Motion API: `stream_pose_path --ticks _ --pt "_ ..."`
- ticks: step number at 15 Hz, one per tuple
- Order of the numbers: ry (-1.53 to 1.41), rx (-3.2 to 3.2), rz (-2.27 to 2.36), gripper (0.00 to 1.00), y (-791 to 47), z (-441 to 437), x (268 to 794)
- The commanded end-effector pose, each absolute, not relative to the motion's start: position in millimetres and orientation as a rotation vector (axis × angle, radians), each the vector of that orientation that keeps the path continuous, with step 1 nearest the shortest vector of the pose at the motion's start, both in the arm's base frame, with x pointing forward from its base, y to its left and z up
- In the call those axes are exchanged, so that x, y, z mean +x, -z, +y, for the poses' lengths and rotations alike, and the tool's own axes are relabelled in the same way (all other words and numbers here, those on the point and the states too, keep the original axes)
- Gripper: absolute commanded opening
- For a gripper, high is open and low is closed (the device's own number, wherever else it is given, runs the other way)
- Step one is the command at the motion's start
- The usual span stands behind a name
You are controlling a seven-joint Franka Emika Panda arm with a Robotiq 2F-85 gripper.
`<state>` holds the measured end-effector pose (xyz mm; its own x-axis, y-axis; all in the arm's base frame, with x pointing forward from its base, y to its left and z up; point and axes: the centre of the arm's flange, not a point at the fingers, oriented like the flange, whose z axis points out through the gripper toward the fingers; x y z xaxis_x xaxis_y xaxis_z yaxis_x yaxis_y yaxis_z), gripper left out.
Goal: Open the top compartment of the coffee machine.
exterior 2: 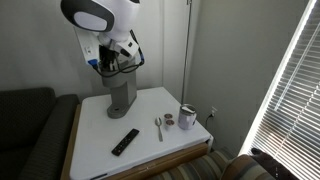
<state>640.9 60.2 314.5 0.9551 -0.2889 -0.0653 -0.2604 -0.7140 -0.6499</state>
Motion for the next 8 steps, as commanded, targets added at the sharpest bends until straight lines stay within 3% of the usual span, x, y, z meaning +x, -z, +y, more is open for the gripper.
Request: stream_pose_path --ticks 1,8 --pt "0.102 -2.38 0.377 0.0 -322.3 62.2 647.9" --pt "0.209 -2.399 0.341 0.0 -355.4 75.2 642.5"
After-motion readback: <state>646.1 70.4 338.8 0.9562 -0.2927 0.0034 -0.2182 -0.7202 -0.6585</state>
